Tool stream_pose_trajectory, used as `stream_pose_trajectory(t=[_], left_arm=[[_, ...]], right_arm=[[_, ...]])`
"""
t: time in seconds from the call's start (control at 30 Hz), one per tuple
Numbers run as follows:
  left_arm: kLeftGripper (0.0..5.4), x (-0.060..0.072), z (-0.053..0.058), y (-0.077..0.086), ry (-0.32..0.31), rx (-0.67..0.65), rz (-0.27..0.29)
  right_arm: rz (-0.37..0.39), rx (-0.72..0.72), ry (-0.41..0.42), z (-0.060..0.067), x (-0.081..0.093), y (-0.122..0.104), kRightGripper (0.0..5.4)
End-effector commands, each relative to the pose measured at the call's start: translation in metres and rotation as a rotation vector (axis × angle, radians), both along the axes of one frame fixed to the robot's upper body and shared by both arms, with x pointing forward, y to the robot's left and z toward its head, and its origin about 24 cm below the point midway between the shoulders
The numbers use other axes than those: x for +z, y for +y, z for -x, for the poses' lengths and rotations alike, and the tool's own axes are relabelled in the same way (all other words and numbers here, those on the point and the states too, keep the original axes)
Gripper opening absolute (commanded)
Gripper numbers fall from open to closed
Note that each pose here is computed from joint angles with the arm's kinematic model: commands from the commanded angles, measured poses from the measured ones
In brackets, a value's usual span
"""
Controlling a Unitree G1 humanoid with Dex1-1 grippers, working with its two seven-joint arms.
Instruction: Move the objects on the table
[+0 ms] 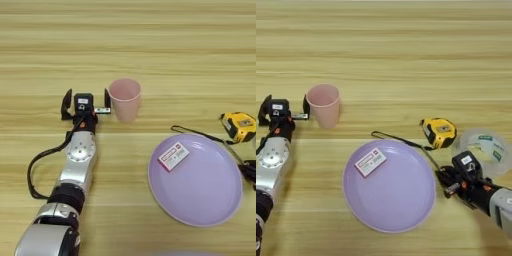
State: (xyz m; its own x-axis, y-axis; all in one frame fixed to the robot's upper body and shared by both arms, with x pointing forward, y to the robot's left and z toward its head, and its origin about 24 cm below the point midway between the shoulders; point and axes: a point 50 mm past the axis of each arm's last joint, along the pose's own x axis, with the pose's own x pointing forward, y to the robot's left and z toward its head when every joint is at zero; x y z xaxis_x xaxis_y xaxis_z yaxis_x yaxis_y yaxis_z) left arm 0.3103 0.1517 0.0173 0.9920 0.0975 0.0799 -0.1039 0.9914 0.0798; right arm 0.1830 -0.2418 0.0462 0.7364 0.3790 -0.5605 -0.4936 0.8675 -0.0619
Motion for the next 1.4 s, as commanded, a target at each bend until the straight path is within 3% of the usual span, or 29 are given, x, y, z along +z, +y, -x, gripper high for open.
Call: stream_pose_trajectory(t=[0.03,0.23,0.57,0.9,1.23,1.4], left_arm=[[5.4,0.001,-0.001,0.0,0.002,-0.002,-0.005],[5.4,0.001,-0.001,0.0,0.003,-0.002,-0.007],[5.4,0.001,-0.001,0.0,0.003,-0.002,-0.007],[5.4,0.001,-0.001,0.0,0.001,-0.002,-0.007],[5.4,0.001,-0.001,-0.001,0.002,-0.002,-0.009],[5.4,0.001,-0.001,-0.001,0.002,-0.002,-0.009]], right_arm=[[0.027,-0.015,-0.02,-0.002,0.001,-0.002,1.18],[0.01,-0.053,-0.118,-0.008,0.02,0.0,1.79],[-0.079,0.026,-0.215,-0.004,0.044,0.024,2.92],[-0.183,0.126,-0.155,-0.012,0.035,0.056,4.0],[-0.251,0.186,-0.049,-0.007,0.024,0.071,5.32],[-0.268,0.201,-0.002,-0.005,0.016,0.077,5.37]])
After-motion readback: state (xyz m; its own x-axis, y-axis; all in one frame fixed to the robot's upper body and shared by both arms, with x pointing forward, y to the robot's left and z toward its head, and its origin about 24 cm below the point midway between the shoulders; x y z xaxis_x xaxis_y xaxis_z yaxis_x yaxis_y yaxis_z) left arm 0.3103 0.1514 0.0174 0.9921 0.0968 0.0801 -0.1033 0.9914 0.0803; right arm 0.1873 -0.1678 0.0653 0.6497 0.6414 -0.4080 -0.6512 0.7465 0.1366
